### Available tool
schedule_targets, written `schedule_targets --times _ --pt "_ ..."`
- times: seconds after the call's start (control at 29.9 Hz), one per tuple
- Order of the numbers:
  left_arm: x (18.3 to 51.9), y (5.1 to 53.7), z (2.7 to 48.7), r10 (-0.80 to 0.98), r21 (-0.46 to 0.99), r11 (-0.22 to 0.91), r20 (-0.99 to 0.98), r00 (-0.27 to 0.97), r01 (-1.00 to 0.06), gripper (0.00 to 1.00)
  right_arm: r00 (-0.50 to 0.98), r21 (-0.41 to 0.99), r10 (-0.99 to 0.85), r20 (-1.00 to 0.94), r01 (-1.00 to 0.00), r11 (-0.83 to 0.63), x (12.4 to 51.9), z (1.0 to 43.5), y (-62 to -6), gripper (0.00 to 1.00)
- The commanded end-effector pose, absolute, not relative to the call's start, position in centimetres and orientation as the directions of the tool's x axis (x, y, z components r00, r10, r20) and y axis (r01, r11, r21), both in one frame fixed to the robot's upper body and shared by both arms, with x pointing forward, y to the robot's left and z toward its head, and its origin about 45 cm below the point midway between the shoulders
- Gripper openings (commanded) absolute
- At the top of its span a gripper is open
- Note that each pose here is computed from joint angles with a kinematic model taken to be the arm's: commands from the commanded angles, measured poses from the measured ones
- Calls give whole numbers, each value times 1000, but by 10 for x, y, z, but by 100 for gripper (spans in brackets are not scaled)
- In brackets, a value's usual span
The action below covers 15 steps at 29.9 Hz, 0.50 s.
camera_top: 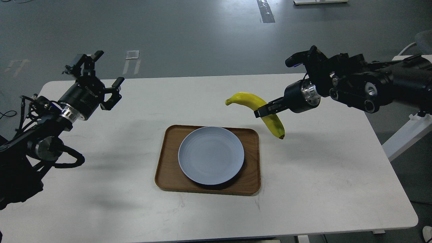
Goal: Place banana on plate with both arms
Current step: 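Carry the banana over the plate and lower it onto the plate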
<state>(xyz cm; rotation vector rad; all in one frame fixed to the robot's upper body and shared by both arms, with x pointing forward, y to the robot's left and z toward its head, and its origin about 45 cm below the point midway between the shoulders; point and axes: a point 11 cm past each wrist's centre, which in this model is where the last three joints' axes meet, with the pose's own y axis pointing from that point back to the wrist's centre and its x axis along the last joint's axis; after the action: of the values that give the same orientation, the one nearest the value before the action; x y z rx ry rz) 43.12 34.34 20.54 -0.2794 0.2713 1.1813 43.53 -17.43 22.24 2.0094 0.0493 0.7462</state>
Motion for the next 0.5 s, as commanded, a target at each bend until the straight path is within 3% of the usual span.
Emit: schedule_targets --times 0.0,0.27,0.47 --pt "431 346 206 869 -72 350 -347 352 -934 98 825 801 342 450 -204 -562 425 209 -146 14" --pt "431 347 207 869 -73 348 -349 351 -934 98 835 792 369 408 -122 -599 404 185 -101 17" --pt "430 353 209 875 -71 342 -340 345 -937 98 842 802 374 389 -110 -587 399 169 -101 21"
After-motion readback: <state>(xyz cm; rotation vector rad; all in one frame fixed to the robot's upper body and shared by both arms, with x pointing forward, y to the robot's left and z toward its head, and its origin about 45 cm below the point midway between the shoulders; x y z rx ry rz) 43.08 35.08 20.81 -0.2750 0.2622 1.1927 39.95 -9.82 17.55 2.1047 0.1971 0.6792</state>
